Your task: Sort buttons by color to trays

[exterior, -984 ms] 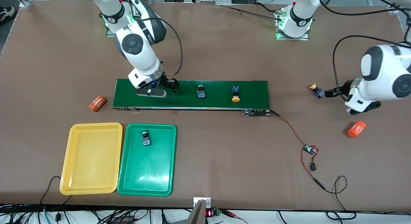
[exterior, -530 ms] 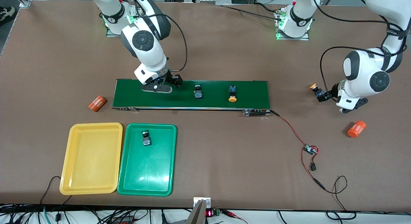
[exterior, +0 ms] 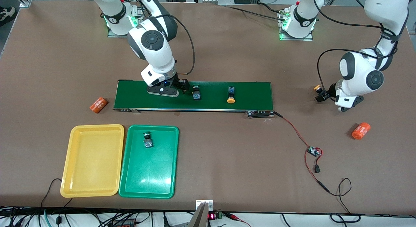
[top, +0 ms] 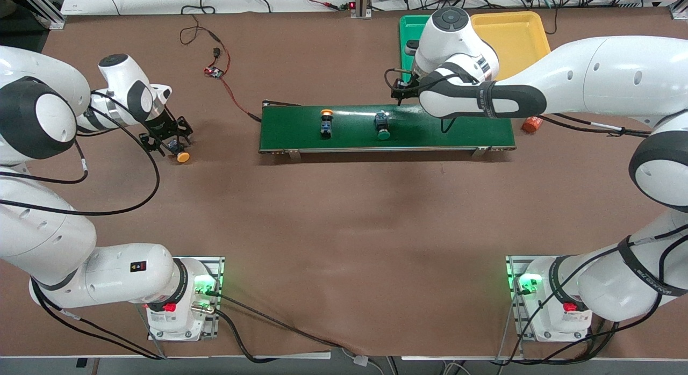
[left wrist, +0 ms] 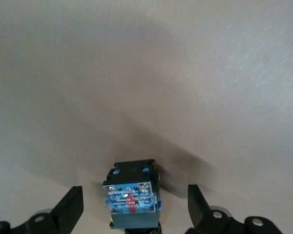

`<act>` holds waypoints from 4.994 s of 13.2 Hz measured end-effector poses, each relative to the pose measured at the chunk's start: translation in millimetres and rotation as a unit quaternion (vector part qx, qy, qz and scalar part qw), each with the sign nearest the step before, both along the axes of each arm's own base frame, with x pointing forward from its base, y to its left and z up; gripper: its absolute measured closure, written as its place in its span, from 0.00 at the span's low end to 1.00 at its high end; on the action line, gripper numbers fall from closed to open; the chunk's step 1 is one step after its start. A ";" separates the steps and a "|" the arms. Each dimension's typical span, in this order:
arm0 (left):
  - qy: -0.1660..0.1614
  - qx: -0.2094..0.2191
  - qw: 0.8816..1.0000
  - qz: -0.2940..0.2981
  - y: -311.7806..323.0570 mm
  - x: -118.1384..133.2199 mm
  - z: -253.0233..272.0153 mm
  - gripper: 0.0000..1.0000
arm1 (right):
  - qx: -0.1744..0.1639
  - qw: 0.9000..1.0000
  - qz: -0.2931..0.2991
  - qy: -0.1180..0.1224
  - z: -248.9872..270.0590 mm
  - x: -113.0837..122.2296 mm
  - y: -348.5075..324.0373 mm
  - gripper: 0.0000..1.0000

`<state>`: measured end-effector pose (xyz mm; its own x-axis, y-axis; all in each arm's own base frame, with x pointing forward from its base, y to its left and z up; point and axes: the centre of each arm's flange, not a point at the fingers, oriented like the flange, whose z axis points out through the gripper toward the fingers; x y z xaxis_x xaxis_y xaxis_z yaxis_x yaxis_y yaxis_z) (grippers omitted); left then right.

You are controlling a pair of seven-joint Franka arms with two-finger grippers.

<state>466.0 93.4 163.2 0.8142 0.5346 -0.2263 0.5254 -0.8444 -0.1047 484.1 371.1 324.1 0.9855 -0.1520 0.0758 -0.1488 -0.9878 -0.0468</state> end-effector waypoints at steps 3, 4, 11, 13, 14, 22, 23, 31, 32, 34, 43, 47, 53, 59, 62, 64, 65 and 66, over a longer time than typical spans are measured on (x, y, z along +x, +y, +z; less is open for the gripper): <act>-0.001 -0.004 1.000 -0.014 -2.9 0.0 1.8 0.38 | 0.000 1.000 -0.004 0.005 -8.2 -6.6 10.0 0.00; -0.003 -0.005 1.000 -0.020 -4.2 1.4 4.3 0.48 | 0.000 1.000 -0.003 0.007 -14.1 -9.4 14.5 0.00; 0.022 -0.023 0.996 -0.085 -58.8 43.3 61.0 0.59 | -0.011 1.000 0.015 0.024 -58.2 -20.8 28.9 0.00; 0.015 -0.034 0.992 -0.122 -103.1 68.0 92.4 0.59 | -0.016 0.999 0.020 0.023 -62.1 -21.7 29.5 0.00; 0.006 -0.040 0.988 -0.147 -132.8 75.8 104.0 0.59 | -0.018 0.999 0.022 0.023 -63.9 -21.8 29.4 0.00; -0.043 -0.117 0.968 -0.219 -381.2 56.5 114.2 0.59 | -0.039 0.998 0.045 0.022 -87.6 -23.7 28.3 0.17; -0.047 -0.126 0.967 -0.215 -399.2 51.2 105.1 0.59 | -0.039 0.998 0.045 0.022 -88.0 -23.3 27.9 0.29; -0.041 -0.132 0.969 -0.207 -412.8 51.0 103.3 0.17 | -0.026 0.999 0.042 -0.021 -53.1 23.8 11.7 0.56; -0.038 -0.128 0.970 -0.203 -405.0 55.9 118.2 0.06 | -0.023 0.998 0.045 -0.038 -38.4 43.0 2.8 0.56; -0.029 -0.116 0.976 -0.180 -366.6 69.3 155.2 0.00 | -0.025 0.996 0.057 -0.065 -14.8 80.1 -24.8 0.56; -0.004 -0.025 0.947 -0.320 -75.5 115.8 168.4 0.00 | -0.030 0.989 0.111 -0.093 -91.3 153.8 -87.7 0.56; -0.069 -0.011 0.874 -0.481 8.7 138.0 142.5 0.00 | -0.021 0.987 0.115 -0.106 -107.8 160.2 -81.2 0.56; -0.079 -0.025 0.803 -0.590 90.7 157.1 93.6 0.00 | -0.019 0.987 0.114 -0.111 -104.1 163.5 -81.8 0.24; -0.111 -0.011 0.783 -0.611 128.9 155.5 41.6 0.00 | -0.021 0.987 0.118 -0.110 -90.2 155.8 -79.4 0.00; -0.120 -0.033 0.802 -0.585 133.2 149.4 15.3 0.05 | -0.051 0.991 0.110 -0.050 -71.9 127.4 -90.5 0.00; -0.126 -0.037 0.810 -0.571 139.5 146.9 8.2 0.14 | -0.048 0.995 0.085 -0.007 -48.0 102.1 -78.6 0.00; -0.128 -0.034 0.810 -0.572 140.9 148.6 11.2 0.27 | -0.041 0.996 0.073 0.010 -37.4 87.2 -67.2 0.00; -0.131 -0.029 0.806 -0.576 142.3 151.9 16.8 0.40 | -0.038 0.997 0.067 0.023 -29.5 73.2 -57.3 0.00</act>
